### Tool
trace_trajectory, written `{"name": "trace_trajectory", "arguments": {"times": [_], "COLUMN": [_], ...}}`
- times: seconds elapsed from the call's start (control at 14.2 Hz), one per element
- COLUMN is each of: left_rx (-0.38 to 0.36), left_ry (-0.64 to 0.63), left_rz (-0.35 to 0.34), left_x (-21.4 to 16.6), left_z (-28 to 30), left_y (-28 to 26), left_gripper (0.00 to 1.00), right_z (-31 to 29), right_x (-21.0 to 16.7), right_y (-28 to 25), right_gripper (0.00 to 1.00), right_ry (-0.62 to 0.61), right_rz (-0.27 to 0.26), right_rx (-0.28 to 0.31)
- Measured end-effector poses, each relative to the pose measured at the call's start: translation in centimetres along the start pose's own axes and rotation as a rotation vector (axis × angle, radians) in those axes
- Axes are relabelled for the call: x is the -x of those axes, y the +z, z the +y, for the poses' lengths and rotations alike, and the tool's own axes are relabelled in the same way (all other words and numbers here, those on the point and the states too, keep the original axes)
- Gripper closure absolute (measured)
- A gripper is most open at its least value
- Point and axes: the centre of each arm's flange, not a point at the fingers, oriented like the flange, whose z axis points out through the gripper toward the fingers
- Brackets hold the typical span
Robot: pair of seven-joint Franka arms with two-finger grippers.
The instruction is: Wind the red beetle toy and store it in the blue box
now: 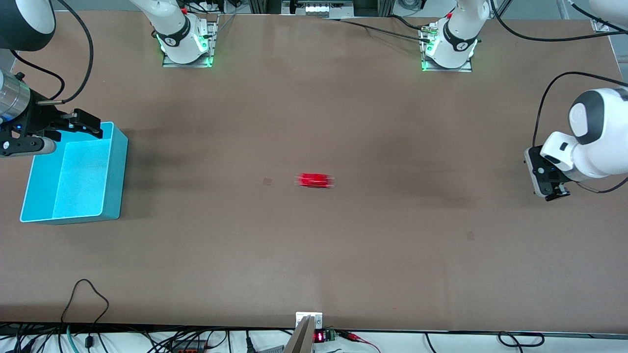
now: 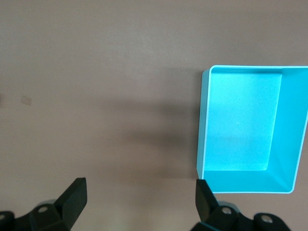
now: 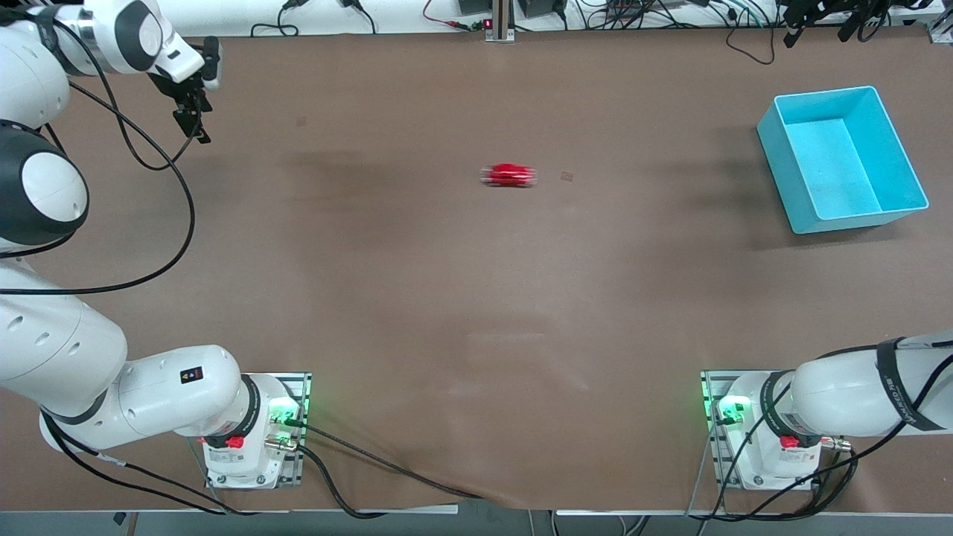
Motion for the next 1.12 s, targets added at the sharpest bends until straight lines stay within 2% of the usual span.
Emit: {"name": "trace_trajectory", "arguments": {"times": [0.21, 0.35, 0.77, 1.12], "left_rx": [0.035, 0.047, 0.029, 0.058], "left_ry": [-0.087, -0.165, -0.403, -0.653], "left_rz": [-0.011, -0.021, -0.049, -0.086], "left_x": [-0.7, -1.7, -5.3, -7.5], "left_z": [0.5, 1.5, 5.2, 6.8], "left_y": [-2.8, -5.1, -10.8, -13.3], "left_gripper": [0.0, 0.0, 0.0, 0.0], "right_z": [0.0, 0.1, 0.5, 0.3], "right_x": [-0.7, -1.3, -2.0, -2.7], "right_y": [1.0, 2.3, 4.2, 7.9], "right_gripper": [0.0, 0.0, 0.0, 0.0], "right_ry": [0.0, 0.0, -0.061, -0.085], "right_rz": [0.006, -0.012, -0.043, -0.111], "right_rx": [0.001, -0.001, -0.026, -0.038]}}
